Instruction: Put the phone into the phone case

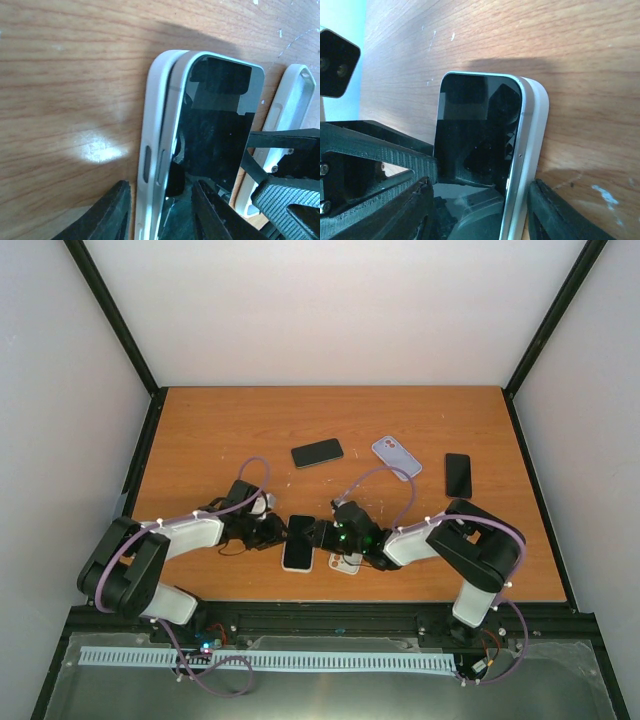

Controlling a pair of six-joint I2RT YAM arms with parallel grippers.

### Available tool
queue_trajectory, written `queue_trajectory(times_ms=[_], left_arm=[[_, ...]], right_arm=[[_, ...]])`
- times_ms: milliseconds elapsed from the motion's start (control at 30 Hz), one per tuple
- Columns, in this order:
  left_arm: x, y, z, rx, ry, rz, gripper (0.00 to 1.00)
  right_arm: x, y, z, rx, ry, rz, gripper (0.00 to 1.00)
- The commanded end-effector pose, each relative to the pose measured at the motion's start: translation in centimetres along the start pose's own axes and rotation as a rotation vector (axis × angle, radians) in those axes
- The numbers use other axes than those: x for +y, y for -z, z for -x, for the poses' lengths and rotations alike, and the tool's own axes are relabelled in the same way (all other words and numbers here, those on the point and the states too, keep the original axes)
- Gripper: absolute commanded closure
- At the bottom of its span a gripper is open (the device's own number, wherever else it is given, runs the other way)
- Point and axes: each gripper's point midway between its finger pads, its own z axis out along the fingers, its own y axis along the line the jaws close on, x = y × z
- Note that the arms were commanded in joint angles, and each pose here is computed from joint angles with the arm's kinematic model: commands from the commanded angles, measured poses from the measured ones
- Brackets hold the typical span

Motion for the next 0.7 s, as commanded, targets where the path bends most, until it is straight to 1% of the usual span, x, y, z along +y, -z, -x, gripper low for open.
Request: queue_trajectory(times_ms=[0,133,333,367,433,500,533,667], left_arm=[[1.1,-0.6,-1.2,0.038,0.026,0.005,0.66],[0.9,-0.9,-1.3,0.043,0.014,-0.023,0.69],[0.9,-0.5,-1.1,0.024,0.024,-0.006,0.7],[0.8,-0.3,-0.9,0.014,0.019,-0.009,0.69],[0.8,0.1,-1.0,0.01,0.028,0.002,0.58],[0.8,0.5,-0.9,-0.006,0.025,0.007,0.55],[0.7,0.6,-0.9,-0.011,0.023,0.006,0.56],[0.9,0.3,-1.4,0.007,0.034,-0.011,0.64]], right_arm=[[-1.2,-0.8,-1.1,0.052,-0.063,-0.01,0.47],[1.6,-0.6,-0.5,0.063,-0.06,0.106,0.45],[6.1,0.8,0.4,0.061,-0.038,0.282,0.44],[6.7,1.0,0.5,0.063,-0.035,0.298,0.44],[7.5,1.3,0.6,0.065,-0.03,0.328,0.43],[8.2,1.5,0.5,0.07,-0.029,0.356,0.43],[8.4,1.5,0.5,0.071,-0.025,0.369,0.43],[9.9,1.2,-0.6,0.101,-0.012,0.421,0.42]])
